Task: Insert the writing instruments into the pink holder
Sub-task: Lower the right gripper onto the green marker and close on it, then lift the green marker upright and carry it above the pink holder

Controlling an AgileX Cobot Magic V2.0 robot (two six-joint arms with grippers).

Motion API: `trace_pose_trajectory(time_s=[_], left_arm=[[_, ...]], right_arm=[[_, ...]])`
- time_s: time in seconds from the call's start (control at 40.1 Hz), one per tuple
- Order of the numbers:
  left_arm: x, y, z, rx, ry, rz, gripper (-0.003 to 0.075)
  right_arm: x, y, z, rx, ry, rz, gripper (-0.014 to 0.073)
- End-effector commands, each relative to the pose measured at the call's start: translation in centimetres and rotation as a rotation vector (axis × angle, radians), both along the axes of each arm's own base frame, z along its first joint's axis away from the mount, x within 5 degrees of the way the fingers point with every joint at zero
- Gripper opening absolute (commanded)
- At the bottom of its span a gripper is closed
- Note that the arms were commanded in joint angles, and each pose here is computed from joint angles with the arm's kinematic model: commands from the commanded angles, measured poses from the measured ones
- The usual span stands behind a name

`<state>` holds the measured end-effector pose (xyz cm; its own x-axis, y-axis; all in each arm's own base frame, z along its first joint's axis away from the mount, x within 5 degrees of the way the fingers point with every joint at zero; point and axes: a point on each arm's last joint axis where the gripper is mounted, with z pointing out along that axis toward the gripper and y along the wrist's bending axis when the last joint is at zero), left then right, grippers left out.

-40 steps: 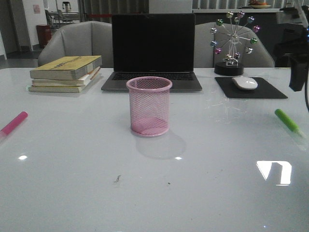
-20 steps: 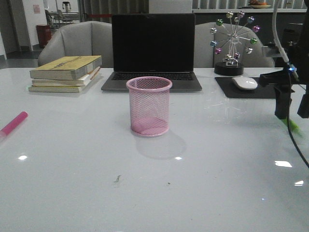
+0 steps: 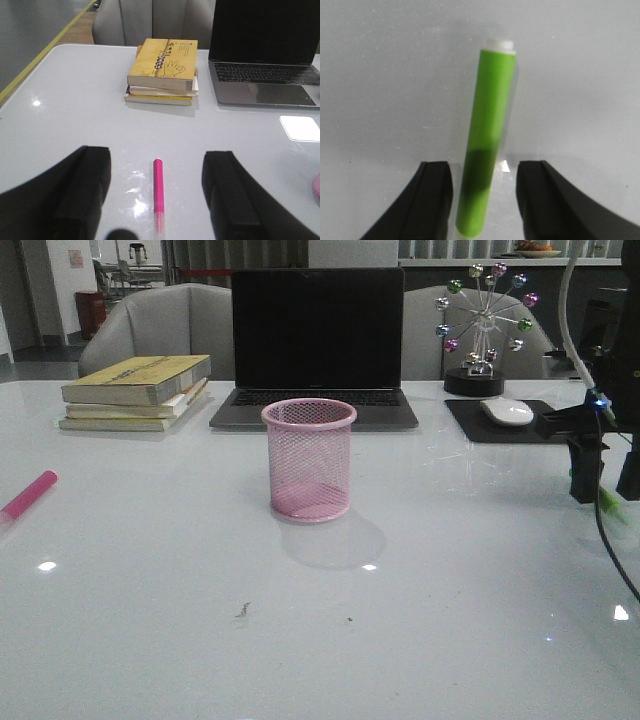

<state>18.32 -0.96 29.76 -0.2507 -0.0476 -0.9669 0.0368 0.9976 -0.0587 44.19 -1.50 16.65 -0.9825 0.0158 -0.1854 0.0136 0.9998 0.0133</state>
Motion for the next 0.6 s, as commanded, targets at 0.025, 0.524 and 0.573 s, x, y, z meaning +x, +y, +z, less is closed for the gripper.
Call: trace_pose_trajectory(time_s=[0.025, 0.524, 0.573], left_arm=[[0.3, 0.0, 2.1, -0.014, -0.126, 0.003, 0.0466], [0.3, 0.0, 2.1, -0.014, -0.126, 0.003, 0.0466], [0.3, 0.0, 2.1, -0.014, -0.126, 0.003, 0.0466]], right_arm=[[0.4, -0.2, 3.6, -0.027, -0.116, 0.017, 0.0423], [0.2, -0.2, 0.5, -0.014, 0.015, 0.016, 0.0419], [0.3, -0.1, 0.3, -0.01, 0.021, 0.014, 0.039]])
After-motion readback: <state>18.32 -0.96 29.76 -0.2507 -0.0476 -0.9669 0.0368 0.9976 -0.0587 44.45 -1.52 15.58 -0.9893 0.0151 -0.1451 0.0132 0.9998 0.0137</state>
